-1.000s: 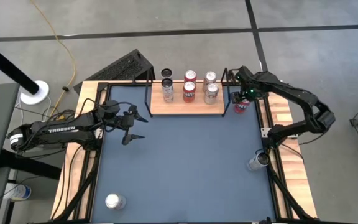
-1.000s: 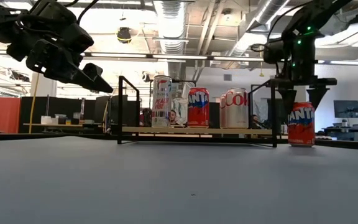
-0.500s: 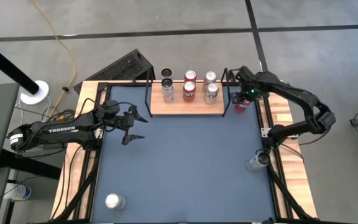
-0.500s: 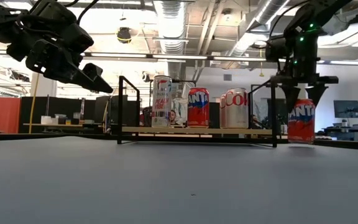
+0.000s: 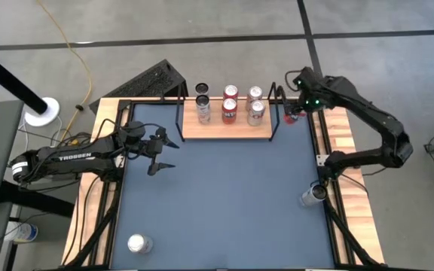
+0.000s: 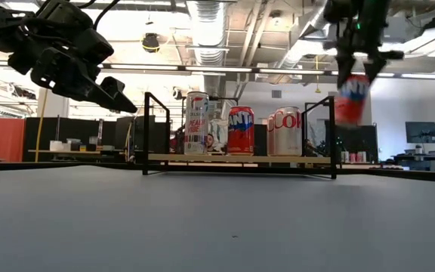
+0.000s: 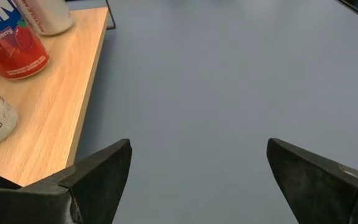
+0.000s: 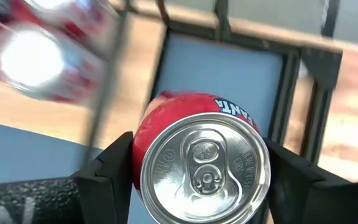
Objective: Place canned beverage on shelf
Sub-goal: Put the orange soda can on the shelf aligned with the other orange soda can
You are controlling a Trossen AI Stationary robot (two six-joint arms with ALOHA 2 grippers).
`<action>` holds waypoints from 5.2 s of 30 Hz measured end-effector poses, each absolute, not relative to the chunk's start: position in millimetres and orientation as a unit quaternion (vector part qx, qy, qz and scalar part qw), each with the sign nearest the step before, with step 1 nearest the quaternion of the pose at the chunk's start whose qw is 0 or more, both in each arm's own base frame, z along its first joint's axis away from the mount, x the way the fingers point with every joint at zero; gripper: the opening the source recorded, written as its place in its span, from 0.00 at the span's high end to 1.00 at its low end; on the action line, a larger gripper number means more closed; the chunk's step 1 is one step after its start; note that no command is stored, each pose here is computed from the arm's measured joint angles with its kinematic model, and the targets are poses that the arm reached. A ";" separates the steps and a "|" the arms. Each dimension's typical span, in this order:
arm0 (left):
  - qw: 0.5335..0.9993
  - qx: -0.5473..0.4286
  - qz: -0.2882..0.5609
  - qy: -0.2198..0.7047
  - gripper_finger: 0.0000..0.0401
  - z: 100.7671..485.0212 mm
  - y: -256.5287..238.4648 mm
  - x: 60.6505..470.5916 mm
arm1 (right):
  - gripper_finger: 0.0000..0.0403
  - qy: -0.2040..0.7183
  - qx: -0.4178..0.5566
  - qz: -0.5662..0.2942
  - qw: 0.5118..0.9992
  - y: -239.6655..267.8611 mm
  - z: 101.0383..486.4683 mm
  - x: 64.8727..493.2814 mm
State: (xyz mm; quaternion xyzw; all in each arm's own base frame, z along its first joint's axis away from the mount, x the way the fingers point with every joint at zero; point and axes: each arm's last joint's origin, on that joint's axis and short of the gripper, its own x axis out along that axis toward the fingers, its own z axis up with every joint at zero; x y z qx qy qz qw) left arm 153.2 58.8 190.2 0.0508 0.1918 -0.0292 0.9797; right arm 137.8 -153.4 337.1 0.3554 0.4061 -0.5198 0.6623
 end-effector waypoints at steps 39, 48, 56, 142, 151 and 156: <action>0.981 0.046 -0.038 0.187 0.09 190.8 58.3 153.5 | 0.37 0.472 0.217 -0.302 0.799 -117.6 337.5 372.7; 0.980 0.046 -0.038 0.189 0.09 190.5 58.3 153.4 | 0.37 0.516 0.219 -0.313 0.767 -132.7 307.8 394.7; 0.980 0.045 -0.038 0.189 0.09 190.4 58.2 153.3 | 0.37 0.525 0.210 -0.333 0.754 -143.4 300.8 393.0; 0.979 0.049 -0.051 0.189 0.09 190.2 54.3 154.7 | 0.25 0.549 0.031 -0.246 0.798 -15.3 342.1 411.4; 0.979 0.048 -0.051 0.189 0.09 190.2 54.3 154.7 | 0.40 0.597 -0.023 -0.217 0.772 -20.6 291.9 419.6; 0.980 0.044 -0.051 0.190 0.09 190.2 54.2 154.7 | 0.60 0.599 -0.069 -0.226 0.765 -31.1 269.9 422.7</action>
